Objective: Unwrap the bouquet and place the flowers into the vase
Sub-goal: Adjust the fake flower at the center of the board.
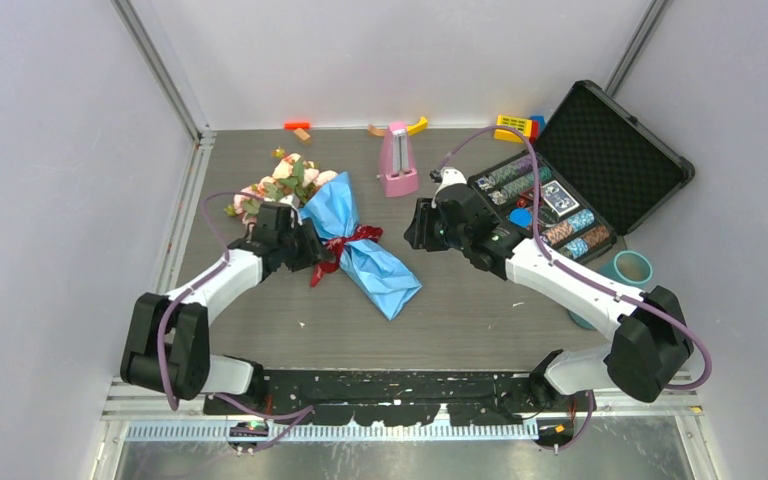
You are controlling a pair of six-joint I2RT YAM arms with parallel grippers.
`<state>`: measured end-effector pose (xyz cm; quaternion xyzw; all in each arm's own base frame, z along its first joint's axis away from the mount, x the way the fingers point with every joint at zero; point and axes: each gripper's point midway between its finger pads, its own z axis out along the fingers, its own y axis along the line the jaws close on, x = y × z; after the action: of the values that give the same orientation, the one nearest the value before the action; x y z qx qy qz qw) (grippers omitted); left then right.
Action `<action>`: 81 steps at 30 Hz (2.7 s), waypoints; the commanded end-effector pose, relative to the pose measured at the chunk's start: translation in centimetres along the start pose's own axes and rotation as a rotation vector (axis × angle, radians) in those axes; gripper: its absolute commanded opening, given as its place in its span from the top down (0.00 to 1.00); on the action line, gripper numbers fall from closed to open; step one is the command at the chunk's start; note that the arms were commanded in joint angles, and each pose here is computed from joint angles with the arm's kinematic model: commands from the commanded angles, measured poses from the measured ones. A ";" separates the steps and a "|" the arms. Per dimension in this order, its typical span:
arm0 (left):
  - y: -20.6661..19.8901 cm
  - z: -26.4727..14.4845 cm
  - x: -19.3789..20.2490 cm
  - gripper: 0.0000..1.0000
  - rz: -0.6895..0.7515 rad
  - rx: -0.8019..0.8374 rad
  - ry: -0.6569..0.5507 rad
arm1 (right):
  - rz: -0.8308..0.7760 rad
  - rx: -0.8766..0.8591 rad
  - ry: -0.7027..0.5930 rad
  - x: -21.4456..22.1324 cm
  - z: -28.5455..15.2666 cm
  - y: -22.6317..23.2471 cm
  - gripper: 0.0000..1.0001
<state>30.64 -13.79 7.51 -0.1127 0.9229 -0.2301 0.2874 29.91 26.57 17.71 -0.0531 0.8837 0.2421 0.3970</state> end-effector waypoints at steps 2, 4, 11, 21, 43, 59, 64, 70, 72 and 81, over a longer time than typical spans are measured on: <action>0.2 0.8 -0.8 0.57 0.020 -0.033 -0.014 | 0.000 -0.036 -0.048 -1.7 -0.3 1.0 0.59; 0.2 1.1 -0.7 0.57 0.022 -0.033 -0.003 | 0.004 -0.035 -0.051 -1.7 -0.4 1.0 0.59; 0.1 1.7 -0.9 0.64 0.028 -0.031 0.000 | 0.006 -0.032 -0.047 -1.6 -0.3 0.9 0.60; 0.9 2.6 -0.7 0.69 0.037 -0.064 0.011 | 0.008 -0.030 -0.051 -1.7 -0.3 0.9 0.60; -6.8 -0.4 -5.7 1.00 -0.016 0.215 -0.053 | -0.003 -0.015 -0.068 -1.8 -1.2 0.4 0.65; -5.2 1.2 -10.3 1.00 -0.045 0.179 -0.080 | -0.020 0.025 -0.078 -1.6 -1.7 -0.6 0.65; -3.8 2.2 -10.5 0.95 -0.050 0.147 -0.068 | -0.021 0.028 -0.077 -1.6 -1.5 -0.6 0.64; -4.1 1.3 -10.1 0.76 -0.010 0.162 -0.053 | -0.024 0.028 -0.080 -1.6 -1.6 -0.7 0.63; -4.1 0.5 -10.0 0.64 0.003 0.149 -0.059 | -0.027 0.024 -0.081 -1.7 -1.7 -0.6 0.63; -3.4 -4.6 -8.4 0.29 0.036 0.092 -0.098 | -0.052 0.010 -0.088 -1.5 -2.0 -0.7 0.63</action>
<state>37.03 -13.05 14.84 -0.1037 0.8991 -0.2723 0.3267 29.30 24.99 17.49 -0.0605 0.8847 0.2184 0.4073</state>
